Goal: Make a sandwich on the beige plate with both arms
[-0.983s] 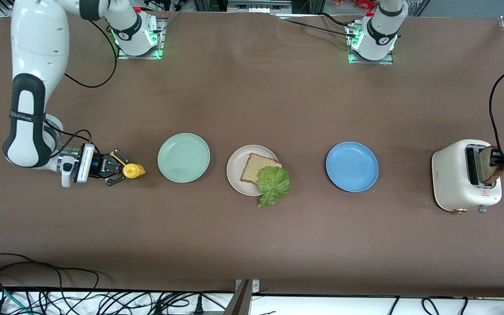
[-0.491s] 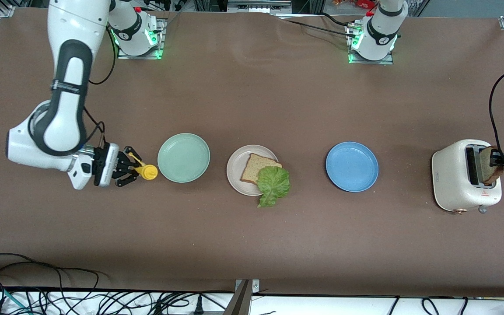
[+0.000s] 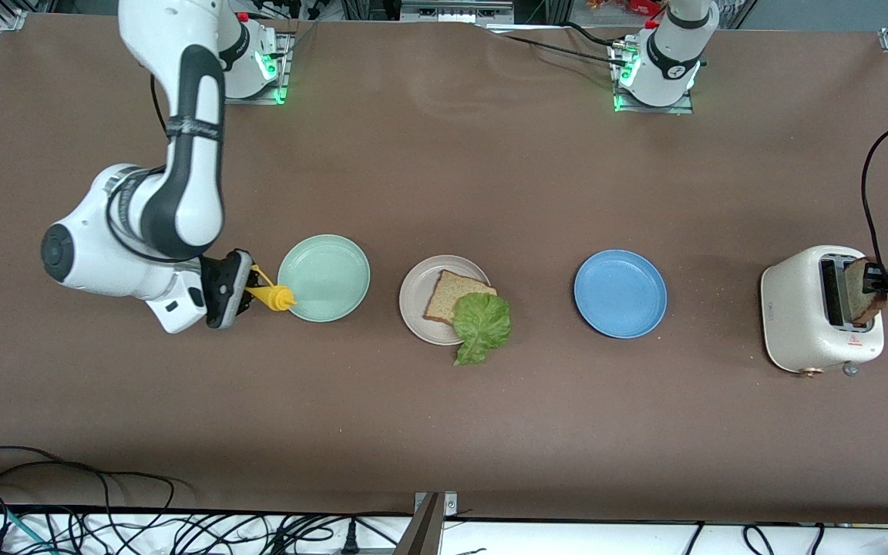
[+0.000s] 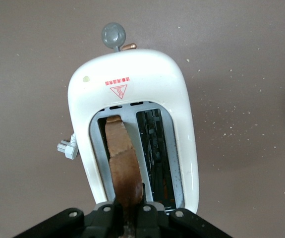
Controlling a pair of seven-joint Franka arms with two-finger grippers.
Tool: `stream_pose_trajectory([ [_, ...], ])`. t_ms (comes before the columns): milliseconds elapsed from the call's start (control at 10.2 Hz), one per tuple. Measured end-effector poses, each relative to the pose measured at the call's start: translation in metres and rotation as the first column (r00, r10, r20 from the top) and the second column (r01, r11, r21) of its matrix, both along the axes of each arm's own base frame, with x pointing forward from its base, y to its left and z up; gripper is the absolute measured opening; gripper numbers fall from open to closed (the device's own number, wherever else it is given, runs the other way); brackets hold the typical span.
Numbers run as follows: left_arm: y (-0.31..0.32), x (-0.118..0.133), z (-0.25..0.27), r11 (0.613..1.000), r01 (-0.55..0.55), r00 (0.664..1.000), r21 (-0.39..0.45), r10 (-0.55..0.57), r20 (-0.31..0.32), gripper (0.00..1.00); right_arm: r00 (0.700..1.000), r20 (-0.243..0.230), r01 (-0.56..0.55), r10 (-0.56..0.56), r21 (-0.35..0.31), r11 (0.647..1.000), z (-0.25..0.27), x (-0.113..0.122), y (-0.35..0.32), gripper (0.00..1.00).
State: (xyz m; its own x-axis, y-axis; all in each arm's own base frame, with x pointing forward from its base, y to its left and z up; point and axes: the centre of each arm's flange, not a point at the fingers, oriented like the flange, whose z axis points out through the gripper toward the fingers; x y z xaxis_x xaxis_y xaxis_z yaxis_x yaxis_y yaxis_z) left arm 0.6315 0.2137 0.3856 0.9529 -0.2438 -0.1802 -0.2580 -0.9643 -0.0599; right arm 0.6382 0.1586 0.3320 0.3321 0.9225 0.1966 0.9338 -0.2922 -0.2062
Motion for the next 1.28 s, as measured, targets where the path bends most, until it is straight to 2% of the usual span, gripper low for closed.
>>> stream_pose_trajectory([
  [197,0.0,0.0,0.0,1.0,0.0,1.0,0.0,0.0,0.0,0.09,1.0,0.013,-0.026,0.028,-0.154,0.988,0.018,-0.001,0.034,0.09],
  [393,-0.001,0.0,0.0,1.0,0.001,1.0,0.0,-0.001,0.0,0.09,0.999,0.028,-0.011,0.02,-0.304,0.953,0.029,-0.01,0.073,0.09],
  [491,-0.001,0.0,0.0,1.0,0.002,1.0,0.0,-0.002,0.0,0.09,0.998,0.052,-0.008,0.029,-0.366,0.931,0.035,-0.012,0.094,0.09],
  [590,-0.002,0.001,0.0,1.0,0.003,1.0,0.0,-0.003,-0.001,0.09,0.996,0.078,-0.003,0.039,-0.416,0.909,0.039,-0.014,0.115,0.09],
  [786,-0.002,0.001,0.0,1.0,0.003,1.0,0.0,-0.003,-0.001,0.09,0.987,0.145,0.004,0.071,-0.462,0.887,0.035,-0.021,0.161,0.09],
  [884,-0.003,0.001,0.0,1.0,0.004,1.0,0.0,-0.004,-0.001,0.09,0.982,0.161,-0.006,0.101,-0.503,0.864,0.027,-0.029,0.184,0.09],
  [1081,-0.003,0.001,0.0,1.0,0.005,1.0,0.0,-0.005,-0.001,0.09,0.968,0.186,-0.02,0.171,-0.621,0.783,0.008,-0.053,0.229,0.09],
  [1278,-0.003,0.001,0.0,1.0,0.005,1.0,0.0,-0.005,-0.002,0.09,0.947,0.197,-0.044,0.255,-0.704,0.709,-0.01,-0.075,0.265,0.09],
])
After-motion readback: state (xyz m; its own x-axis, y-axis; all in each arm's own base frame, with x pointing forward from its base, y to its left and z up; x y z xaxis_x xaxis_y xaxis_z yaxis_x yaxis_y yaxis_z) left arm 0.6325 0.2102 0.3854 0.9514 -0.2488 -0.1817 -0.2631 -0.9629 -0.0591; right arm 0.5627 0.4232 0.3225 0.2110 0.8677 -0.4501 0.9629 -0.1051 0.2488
